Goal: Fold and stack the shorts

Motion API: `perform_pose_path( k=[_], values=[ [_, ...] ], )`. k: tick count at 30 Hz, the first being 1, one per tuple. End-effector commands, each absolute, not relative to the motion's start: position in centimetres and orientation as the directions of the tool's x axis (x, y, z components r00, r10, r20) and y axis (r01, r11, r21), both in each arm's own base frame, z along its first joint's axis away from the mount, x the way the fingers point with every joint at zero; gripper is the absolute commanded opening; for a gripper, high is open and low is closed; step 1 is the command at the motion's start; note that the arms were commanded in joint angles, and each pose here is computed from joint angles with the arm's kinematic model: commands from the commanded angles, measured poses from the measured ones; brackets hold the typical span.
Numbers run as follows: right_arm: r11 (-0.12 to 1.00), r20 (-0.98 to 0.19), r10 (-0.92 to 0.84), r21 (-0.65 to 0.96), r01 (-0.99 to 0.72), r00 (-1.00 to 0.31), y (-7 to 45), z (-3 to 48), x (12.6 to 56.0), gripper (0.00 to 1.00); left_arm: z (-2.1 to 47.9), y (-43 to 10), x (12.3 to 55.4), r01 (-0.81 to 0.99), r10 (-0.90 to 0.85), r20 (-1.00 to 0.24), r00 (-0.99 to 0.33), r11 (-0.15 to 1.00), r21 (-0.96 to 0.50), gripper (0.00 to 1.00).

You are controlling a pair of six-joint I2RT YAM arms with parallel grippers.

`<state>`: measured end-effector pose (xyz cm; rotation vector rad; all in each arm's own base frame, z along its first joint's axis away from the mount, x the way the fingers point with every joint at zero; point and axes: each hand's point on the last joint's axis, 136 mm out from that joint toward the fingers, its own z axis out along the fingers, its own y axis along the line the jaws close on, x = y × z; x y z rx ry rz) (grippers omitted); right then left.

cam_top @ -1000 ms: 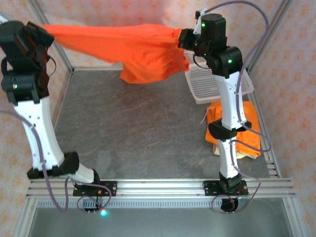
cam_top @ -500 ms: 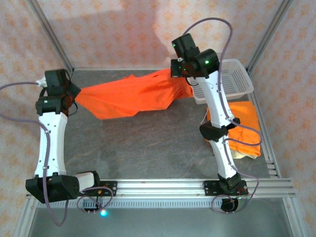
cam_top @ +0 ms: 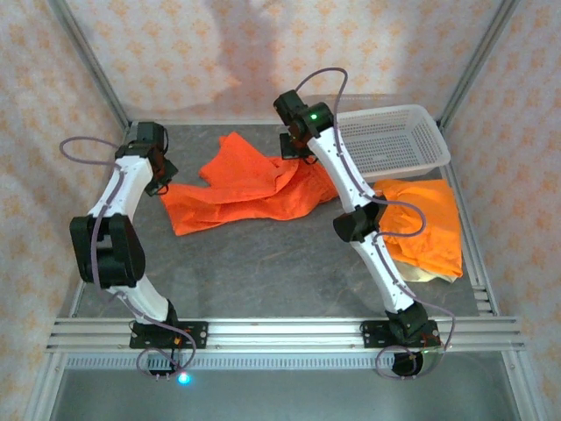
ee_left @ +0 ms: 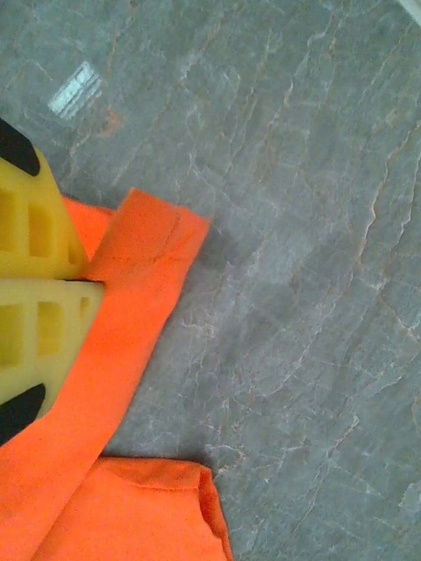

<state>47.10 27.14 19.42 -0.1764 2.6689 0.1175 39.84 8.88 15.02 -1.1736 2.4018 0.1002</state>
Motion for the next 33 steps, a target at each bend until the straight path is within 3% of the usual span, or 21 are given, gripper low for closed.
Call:
perform_pose_path(
  k=[1,5,8,12,16,20,28,33],
  values=[
    [0.948,-0.648,0.064,0.277,-0.157,-0.759,28.2,26.9,51.2,0.0,21.9,10.0,44.0,-0.731,-0.702,-0.558,-0.442,0.642,-0.229,0.0],
    [0.866,-0.761,0.264,0.458,-0.202,-0.593,27.7,34.7,54.8,0.0,32.1,11.2,49.0,-0.66,-0.69,-0.649,-0.321,0.655,-0.37,0.0],
    [0.832,-0.823,0.362,0.497,-0.246,-0.438,25.5,42.9,53.8,0.0,42.4,12.1,49.9,-0.572,-0.657,-0.737,-0.162,0.671,-0.472,0.0],
    [0.858,-0.91,0.354,0.408,-0.313,-0.216,21.7,53.2,48.5,0.0,55.7,12.7,44.5,-0.402,-0.606,-0.776,0.177,0.675,-0.618,0.0],
    [0.906,-0.948,0.303,0.319,-0.279,-0.099,17.2,58.6,42.4,0.0,62.0,11.4,37.2,-0.285,-0.569,-0.754,0.326,0.702,-0.653,0.0],
    [0.94,-0.956,0.213,0.257,-0.224,-0.203,15.5,56.3,39.6,0.0,60.3,10.8,32.2,-0.313,-0.526,-0.778,0.344,0.717,-0.623,0.0],
    [0.977,-0.799,-0.089,0.047,-0.208,-0.595,18.4,42.9,38.9,0.0,45.9,10.3,30.6,-0.515,-0.558,-0.828,0.053,0.695,-0.502,0.0],
    [0.977,-0.771,-0.176,-0.059,-0.207,-0.612,19.4,41.7,37.8,0.0,38.6,9.7,30.3,-0.589,-0.582,-0.809,-0.083,0.684,-0.431,0.0]
  ],
)
